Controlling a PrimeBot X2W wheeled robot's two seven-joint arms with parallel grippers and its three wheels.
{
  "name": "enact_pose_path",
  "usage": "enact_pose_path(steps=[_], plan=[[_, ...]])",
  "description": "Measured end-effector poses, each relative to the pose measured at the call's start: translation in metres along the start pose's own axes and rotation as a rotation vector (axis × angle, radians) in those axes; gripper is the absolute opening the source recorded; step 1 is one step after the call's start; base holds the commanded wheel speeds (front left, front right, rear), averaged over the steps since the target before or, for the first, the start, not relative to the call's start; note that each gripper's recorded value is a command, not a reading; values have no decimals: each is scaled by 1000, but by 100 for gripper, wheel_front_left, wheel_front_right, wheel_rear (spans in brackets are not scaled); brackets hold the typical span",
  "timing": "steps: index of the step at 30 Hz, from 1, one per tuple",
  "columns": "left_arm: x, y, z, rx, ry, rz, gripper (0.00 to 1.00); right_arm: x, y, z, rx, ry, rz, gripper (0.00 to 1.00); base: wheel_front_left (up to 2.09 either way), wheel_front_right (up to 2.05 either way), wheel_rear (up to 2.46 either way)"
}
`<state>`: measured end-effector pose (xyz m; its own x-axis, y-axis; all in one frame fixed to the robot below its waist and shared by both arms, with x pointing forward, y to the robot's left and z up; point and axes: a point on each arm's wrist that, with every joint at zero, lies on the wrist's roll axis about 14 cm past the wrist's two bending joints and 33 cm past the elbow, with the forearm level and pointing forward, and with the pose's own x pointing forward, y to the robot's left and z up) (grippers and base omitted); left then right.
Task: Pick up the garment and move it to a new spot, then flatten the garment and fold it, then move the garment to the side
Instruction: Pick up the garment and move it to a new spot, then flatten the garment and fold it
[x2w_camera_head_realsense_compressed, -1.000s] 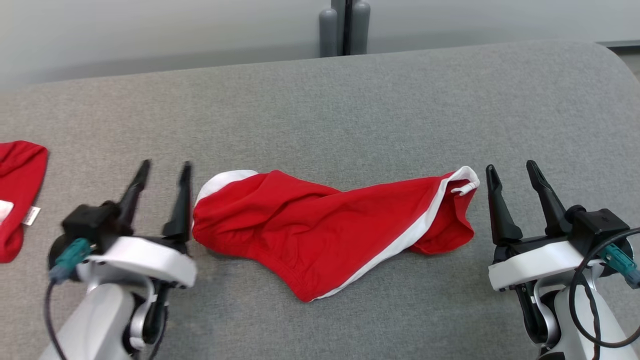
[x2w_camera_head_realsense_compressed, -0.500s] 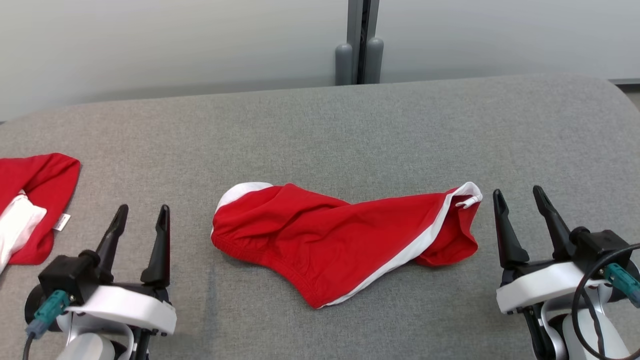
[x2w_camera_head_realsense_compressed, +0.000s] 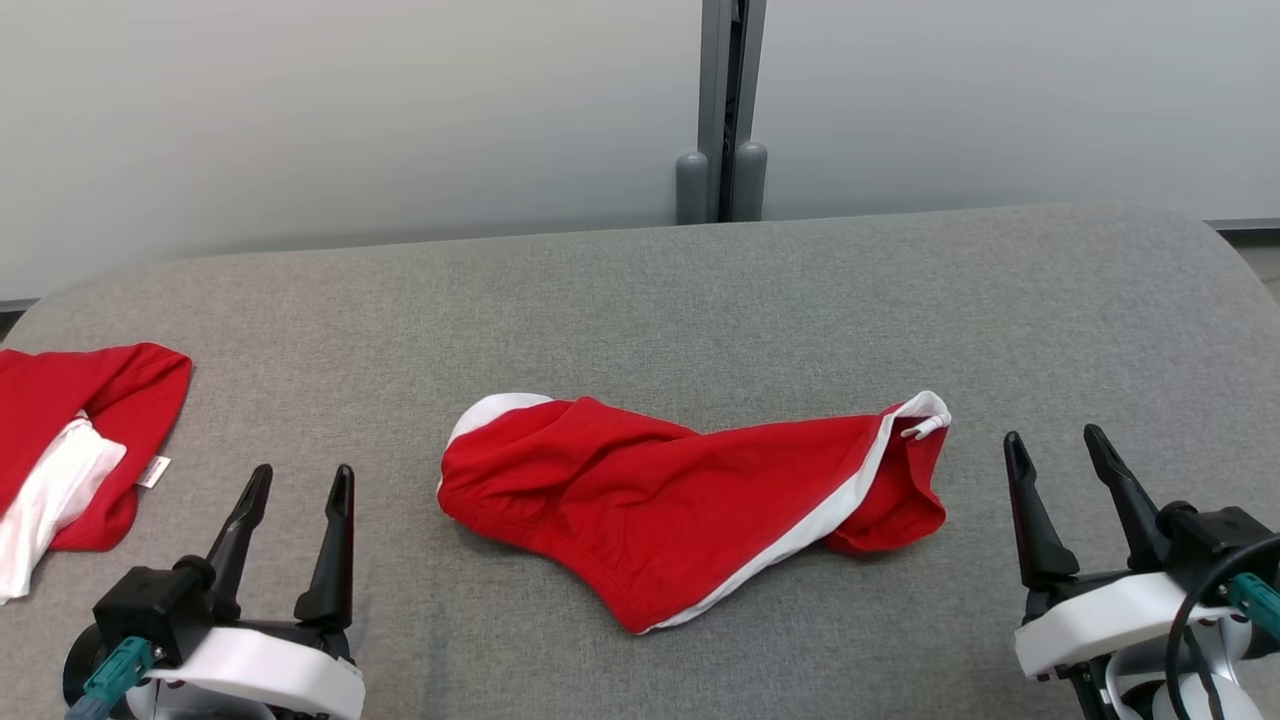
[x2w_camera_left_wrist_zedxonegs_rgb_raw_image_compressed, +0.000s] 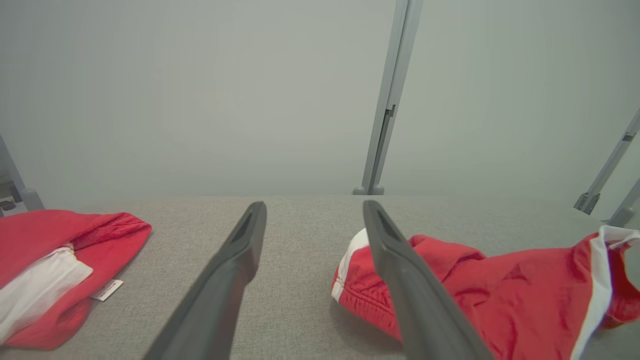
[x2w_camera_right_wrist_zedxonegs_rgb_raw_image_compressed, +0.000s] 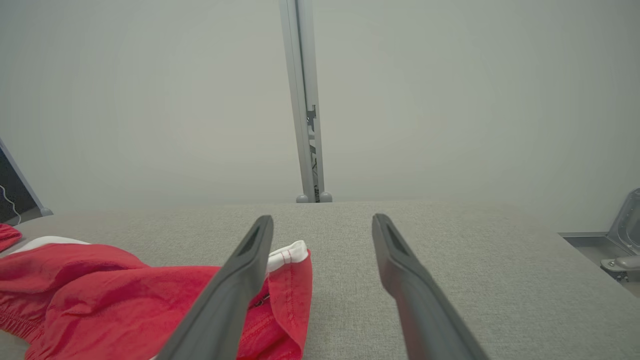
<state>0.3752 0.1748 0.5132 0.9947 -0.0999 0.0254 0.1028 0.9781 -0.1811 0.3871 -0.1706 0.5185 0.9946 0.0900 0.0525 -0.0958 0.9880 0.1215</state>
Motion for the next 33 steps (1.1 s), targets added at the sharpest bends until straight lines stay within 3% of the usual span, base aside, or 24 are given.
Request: enact_pose_path(steps=[28, 33], plan=[[0, 4, -8, -11, 19, 25, 100, 2, 2, 0, -11, 16, 9, 100, 0, 0, 0], [12, -10, -7, -19, 22, -14, 100, 8, 1, -3, -10, 22, 9, 100, 0, 0, 0]])
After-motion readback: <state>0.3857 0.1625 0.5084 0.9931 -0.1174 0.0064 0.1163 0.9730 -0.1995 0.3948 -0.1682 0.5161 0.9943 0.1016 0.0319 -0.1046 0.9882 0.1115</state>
